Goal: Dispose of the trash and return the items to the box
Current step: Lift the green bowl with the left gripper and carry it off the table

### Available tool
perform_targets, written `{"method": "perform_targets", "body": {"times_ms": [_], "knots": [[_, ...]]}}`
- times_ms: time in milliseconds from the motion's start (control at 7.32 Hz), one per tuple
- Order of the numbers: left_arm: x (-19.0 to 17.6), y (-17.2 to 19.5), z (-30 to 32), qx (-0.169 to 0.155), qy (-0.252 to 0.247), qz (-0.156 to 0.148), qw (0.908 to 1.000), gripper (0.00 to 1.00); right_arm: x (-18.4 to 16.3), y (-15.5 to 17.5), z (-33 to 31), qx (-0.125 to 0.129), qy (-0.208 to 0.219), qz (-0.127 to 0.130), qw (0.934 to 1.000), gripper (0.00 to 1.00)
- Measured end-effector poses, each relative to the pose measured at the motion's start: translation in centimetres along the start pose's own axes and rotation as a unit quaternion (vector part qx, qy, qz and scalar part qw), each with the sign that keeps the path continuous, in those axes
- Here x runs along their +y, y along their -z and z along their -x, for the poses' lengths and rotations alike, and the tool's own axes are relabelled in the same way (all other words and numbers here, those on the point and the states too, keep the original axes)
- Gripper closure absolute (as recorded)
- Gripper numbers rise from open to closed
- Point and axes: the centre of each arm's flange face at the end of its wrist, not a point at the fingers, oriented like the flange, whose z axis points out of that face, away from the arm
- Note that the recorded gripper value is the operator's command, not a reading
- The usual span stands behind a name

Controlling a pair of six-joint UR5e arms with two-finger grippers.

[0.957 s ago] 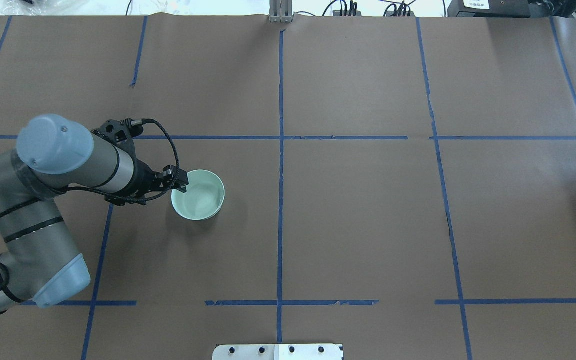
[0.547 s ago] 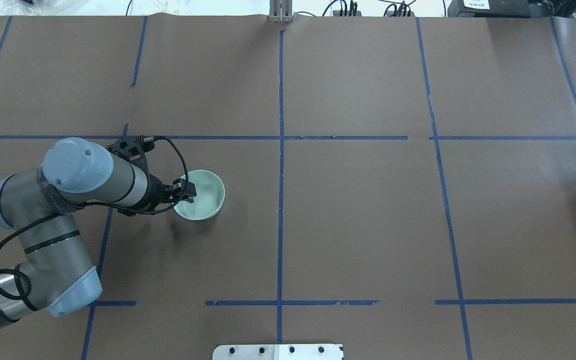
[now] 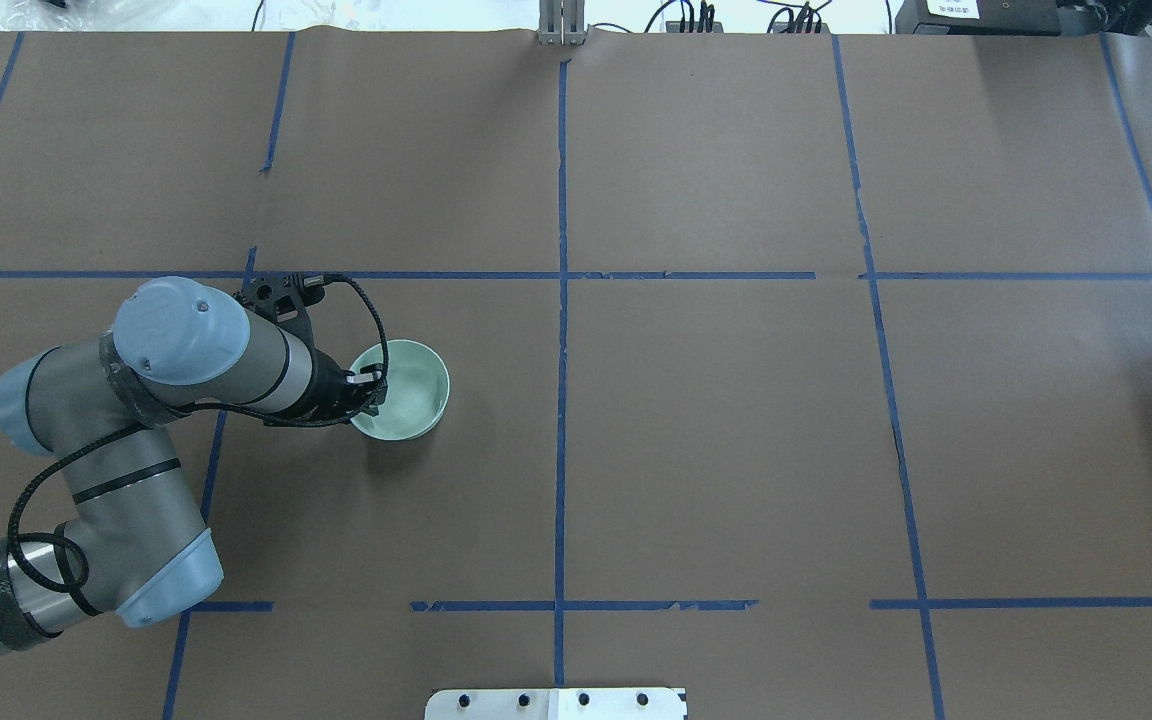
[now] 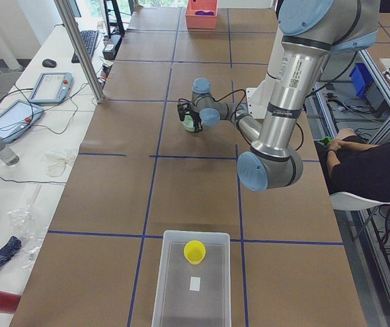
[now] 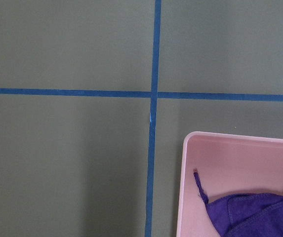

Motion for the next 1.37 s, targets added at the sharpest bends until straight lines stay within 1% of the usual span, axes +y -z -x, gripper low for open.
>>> {"method": "perform_targets", "body": {"times_ms": [273, 410, 547, 683, 820, 1093, 1230, 1366], "knots": [[0.1, 2.0, -0.6, 0.008, 0.000, -0.002, 1.0000, 1.00, -0.4, 0.1, 0.3, 0.002, 0.004, -0.001, 1.0000, 0.00], [0.0, 4.5, -0.9, 0.006, 0.005, -0.005, 1.0000, 1.00, -0.4, 0.1, 0.3, 0.003, 0.004, -0.001, 1.0000, 0.00], [-0.9, 7.8, -0.9, -0.001, 0.017, -0.011, 0.9998, 1.00, -0.4, 0.1, 0.3, 0.004, 0.004, -0.001, 1.0000, 0.00], [-2.5, 10.8, -0.6, -0.006, 0.033, -0.023, 0.9992, 1.00, -0.5, 0.1, 0.3, 0.004, 0.005, 0.000, 1.0000, 0.00], [-4.0, 12.7, 0.1, -0.009, 0.039, -0.036, 0.9985, 1.00, -0.5, 0.0, 0.3, 0.007, 0.006, 0.001, 1.0000, 0.00], [-6.9, 15.0, 2.3, -0.014, 0.017, -0.042, 0.9988, 1.00, -0.6, -0.4, 0.5, 0.010, 0.008, 0.004, 0.9999, 0.00], [-9.1, 16.7, 4.6, -0.018, 0.002, -0.046, 0.9988, 1.00, -1.0, -0.7, 1.1, 0.010, -0.001, 0.007, 0.9999, 0.00], [-11.4, 18.3, 7.6, -0.025, -0.016, -0.052, 0.9982, 1.00, -1.6, -0.9, 1.9, 0.009, -0.024, 0.008, 0.9996, 0.00]]}}
